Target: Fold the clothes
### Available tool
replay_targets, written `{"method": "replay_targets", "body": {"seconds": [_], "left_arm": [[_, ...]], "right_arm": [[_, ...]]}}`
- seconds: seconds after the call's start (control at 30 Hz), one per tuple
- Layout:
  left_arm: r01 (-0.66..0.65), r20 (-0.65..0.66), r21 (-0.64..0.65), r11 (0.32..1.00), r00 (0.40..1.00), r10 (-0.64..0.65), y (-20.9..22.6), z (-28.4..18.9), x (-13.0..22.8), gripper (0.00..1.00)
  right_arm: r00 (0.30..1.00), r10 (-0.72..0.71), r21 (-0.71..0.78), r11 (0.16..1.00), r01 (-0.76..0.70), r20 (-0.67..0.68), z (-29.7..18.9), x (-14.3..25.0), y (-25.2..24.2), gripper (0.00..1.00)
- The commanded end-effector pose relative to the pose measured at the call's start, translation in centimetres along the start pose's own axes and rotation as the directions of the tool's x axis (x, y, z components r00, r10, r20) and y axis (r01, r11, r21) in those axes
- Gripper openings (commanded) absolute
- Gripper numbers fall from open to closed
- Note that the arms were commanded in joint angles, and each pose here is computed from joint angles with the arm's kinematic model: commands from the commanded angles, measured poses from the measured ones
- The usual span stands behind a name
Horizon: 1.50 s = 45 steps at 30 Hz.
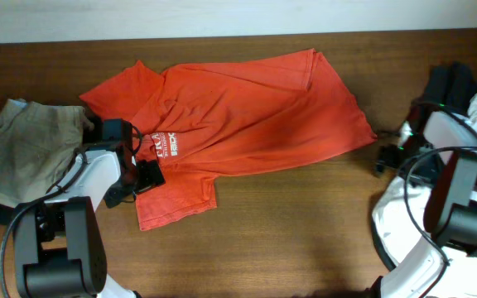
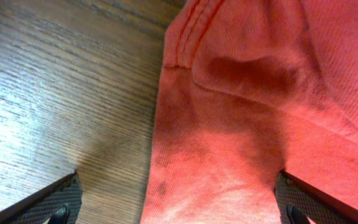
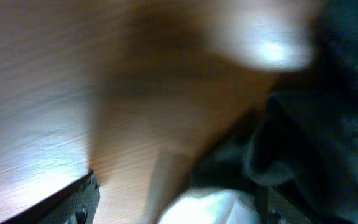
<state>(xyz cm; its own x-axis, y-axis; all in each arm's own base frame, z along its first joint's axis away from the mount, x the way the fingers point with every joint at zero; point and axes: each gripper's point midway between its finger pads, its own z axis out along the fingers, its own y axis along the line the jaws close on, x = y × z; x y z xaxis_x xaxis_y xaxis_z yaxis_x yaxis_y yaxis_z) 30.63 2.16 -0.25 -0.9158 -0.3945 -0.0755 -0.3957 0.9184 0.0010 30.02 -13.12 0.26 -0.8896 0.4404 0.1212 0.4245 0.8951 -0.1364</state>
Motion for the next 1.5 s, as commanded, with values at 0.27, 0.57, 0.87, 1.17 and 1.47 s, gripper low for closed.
{"method": "replay_targets", "body": {"seconds": [0.27,0.57,0.87,1.17,1.47], "left_arm": [[-0.019,-0.031,-0.018,1.000,0.999,0.019,0.3,0.3,0.7,0.99],[-0.135,0.037,-0.011,0.991,0.990,0.135,-0.2,-0.5,-1.5,0.96],[-0.123,-0.107,0.158,0.980,0.984,0.141,-2.7,2.6,1.9,0.38],[-0.117,-0.086,0.266,0.957,0.986,0.145,-4.7,2.3,1.5,0.75],[-0.227,-0.056,0.148,0.963,0.970,0.237,-5.3,3.7,2.4,0.45]], "right_arm": [[0.956,-0.055,-0.371,0.914,0.164,0.288,-12.4,-3.0,1.4,0.99],[0.950,-0.114,-0.363,0.905,0.219,0.290,-12.5,-2.6,3.7,0.99],[0.950,-0.113,-0.364,0.905,0.219,0.290,-12.5,-2.6,3.7,0.99],[0.951,-0.114,-0.364,0.905,0.219,0.289,-12.4,-2.6,3.8,0.99],[0.951,-0.114,-0.364,0.905,0.219,0.288,-12.4,-2.6,3.8,0.98]]}}
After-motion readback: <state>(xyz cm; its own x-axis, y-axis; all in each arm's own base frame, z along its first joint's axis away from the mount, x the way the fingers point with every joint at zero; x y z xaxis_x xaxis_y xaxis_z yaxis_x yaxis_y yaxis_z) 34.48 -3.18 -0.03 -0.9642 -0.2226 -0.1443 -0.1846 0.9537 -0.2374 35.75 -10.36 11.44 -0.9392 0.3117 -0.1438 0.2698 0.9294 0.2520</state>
